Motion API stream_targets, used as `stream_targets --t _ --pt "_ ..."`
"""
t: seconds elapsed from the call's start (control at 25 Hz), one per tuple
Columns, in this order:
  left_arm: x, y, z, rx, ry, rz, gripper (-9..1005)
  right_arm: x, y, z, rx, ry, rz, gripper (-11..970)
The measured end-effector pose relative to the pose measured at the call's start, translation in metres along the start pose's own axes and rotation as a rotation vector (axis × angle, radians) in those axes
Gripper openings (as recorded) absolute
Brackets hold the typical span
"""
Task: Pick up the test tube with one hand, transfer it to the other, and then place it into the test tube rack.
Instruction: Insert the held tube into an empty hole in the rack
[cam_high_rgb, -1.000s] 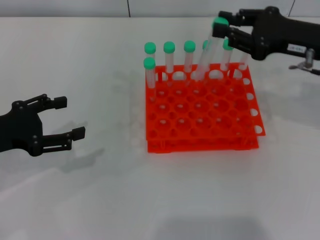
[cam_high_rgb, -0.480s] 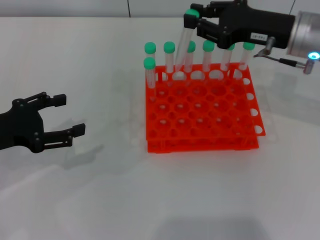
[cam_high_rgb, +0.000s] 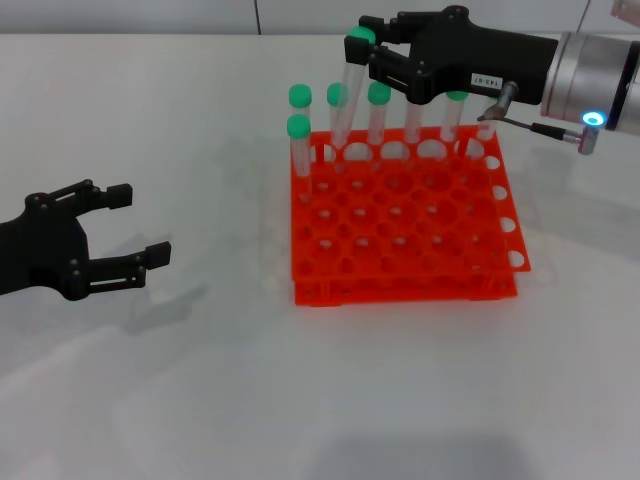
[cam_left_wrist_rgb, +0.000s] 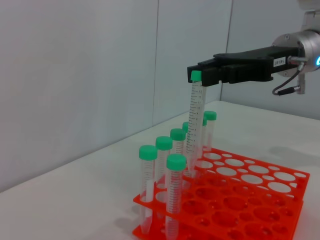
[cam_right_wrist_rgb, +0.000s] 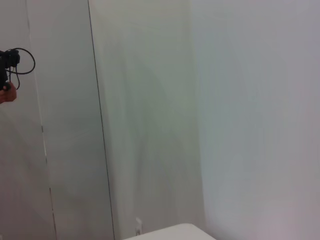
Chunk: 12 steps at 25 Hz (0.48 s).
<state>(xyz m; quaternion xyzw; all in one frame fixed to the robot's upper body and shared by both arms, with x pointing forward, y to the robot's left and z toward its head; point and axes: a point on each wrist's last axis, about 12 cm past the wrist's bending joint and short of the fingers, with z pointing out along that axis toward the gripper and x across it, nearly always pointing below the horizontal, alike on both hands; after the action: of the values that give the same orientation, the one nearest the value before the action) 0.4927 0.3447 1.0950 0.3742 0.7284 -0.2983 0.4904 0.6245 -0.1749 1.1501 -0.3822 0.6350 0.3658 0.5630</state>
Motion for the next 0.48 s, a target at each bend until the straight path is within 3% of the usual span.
stream_targets --t 0.48 --pt "-0.0008 0.0014 -0.0010 -0.007 -0.004 0.002 892 0.0093 0.0039 0.0086 0.026 0.023 -0.004 257"
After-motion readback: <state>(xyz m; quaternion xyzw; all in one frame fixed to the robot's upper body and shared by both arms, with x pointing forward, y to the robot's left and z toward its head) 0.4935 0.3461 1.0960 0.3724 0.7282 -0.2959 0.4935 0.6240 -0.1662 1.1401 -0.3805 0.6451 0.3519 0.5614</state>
